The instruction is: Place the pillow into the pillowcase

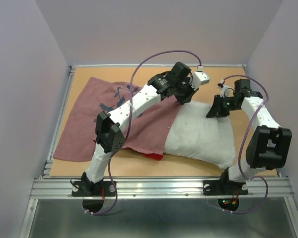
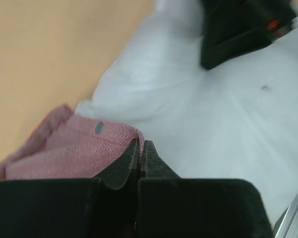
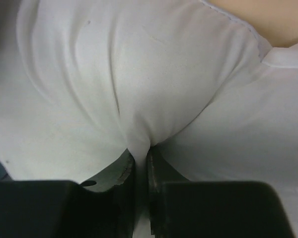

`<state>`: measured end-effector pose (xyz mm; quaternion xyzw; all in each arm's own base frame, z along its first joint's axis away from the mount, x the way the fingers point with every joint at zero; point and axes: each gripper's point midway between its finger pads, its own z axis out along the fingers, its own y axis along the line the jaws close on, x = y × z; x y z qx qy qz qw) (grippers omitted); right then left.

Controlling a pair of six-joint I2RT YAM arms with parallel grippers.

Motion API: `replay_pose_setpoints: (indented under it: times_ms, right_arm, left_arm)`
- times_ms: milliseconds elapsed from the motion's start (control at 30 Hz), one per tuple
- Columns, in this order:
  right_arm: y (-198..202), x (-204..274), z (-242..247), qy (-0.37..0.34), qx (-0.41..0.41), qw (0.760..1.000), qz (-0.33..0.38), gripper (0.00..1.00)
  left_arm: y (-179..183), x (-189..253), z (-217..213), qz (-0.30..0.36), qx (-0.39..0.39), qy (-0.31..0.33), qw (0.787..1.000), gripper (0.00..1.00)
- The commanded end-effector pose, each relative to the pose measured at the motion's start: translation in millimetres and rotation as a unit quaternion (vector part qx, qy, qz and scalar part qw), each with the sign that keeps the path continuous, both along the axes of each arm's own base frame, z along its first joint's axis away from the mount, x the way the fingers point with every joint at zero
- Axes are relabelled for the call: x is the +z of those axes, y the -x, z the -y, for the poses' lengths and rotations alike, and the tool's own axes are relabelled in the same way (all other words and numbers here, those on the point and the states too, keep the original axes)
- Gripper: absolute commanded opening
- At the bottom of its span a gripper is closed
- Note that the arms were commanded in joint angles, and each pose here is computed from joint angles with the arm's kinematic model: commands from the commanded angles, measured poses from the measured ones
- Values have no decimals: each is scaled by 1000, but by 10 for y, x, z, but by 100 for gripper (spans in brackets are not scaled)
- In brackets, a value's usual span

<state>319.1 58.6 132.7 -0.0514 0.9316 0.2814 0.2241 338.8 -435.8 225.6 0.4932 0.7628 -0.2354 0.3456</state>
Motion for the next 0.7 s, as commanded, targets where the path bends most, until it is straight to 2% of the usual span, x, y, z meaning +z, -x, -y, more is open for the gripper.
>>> replay_pose_setpoints:
  times_ms: [0,67,133,267,333,367,400,433,467,500,533,600,633,667]
  right_arm:
    - [-124,498,-425,-128,44,990,29,13]
    - [-171,647,-517,-156,45,986,36,7]
    - [-163,773,-579,-187,40,981,30,6]
    - [-133,807,-596,-191,36,980,37,5]
    - [-130,773,-575,-185,26,982,38,5]
    - [-119,734,-577,-183,25,982,35,6]
    - [-108,727,-570,-180,24,983,37,7]
    - [-106,670,-533,-165,17,985,38,20]
    - [-105,675,-517,-155,17,987,45,30]
    - [-90,665,-499,-146,17,988,50,41]
    - [-78,680,-436,-118,13,991,67,63]
    - [-75,714,-347,-77,20,992,96,76]
    - [-85,794,-250,-36,27,991,128,82]
    - [-96,830,-192,-14,27,989,141,83]
  left_arm:
    - [408,842,707,46,-100,147,983,0]
    - [472,942,951,46,-112,193,974,0]
    - [442,915,1044,41,-115,208,970,0]
    - [213,671,1035,29,-106,208,972,0]
    - [74,675,890,33,-98,210,972,0]
    - [19,841,754,43,-93,212,972,2]
    - [9,935,662,51,-94,208,972,13]
    - [51,925,500,58,-101,174,978,41]
    - [45,1029,374,82,-95,158,979,50]
    - [136,1237,162,107,-88,149,979,55]
    - [166,1243,-12,132,-90,124,979,59]
    - [421,1140,-436,136,-80,93,983,64]
    - [471,775,-613,123,-70,54,988,70]
    - [599,943,-788,141,-64,63,986,73]
